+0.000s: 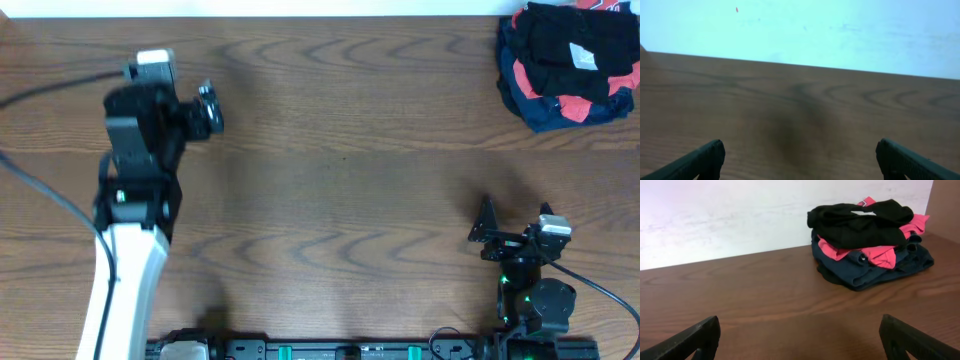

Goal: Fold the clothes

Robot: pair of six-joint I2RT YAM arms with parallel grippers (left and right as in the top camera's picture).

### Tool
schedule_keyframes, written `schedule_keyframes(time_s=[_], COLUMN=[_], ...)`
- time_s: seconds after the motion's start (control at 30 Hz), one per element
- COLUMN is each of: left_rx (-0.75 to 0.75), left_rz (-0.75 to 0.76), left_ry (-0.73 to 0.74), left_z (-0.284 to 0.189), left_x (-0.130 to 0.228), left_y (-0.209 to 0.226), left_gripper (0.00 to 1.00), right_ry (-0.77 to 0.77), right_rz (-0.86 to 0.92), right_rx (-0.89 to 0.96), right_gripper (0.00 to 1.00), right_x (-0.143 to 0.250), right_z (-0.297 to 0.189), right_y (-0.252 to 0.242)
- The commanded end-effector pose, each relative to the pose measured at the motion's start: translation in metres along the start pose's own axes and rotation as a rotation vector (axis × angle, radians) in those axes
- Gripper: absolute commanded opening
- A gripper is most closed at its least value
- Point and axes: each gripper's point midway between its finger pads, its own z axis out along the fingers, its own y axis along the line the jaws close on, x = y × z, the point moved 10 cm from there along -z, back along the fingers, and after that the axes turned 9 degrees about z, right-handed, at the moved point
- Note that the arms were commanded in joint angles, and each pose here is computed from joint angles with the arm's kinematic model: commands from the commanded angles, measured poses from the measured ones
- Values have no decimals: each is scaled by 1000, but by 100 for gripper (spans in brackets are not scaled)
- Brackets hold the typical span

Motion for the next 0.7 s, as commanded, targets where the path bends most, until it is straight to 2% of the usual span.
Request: schedule_keyframes(time_s=[0.0,0.3,0.67], left_rx=[-27,-36,-45], left_rz=[-13,-18,-20], left_ry=[-40,-228,-293], left_z=[-19,-58,-72], left_x=[27,110,158], left_y=[-1,-5,-7], left_gripper=[98,98,98], right_ry=[2,2,1], right_rz=[-15,-15,-15], right_rx=[-8,-8,-8], right_gripper=[99,99,99], right_x=[1,1,1], right_z=[0,0,0], right_y=[1,1,1])
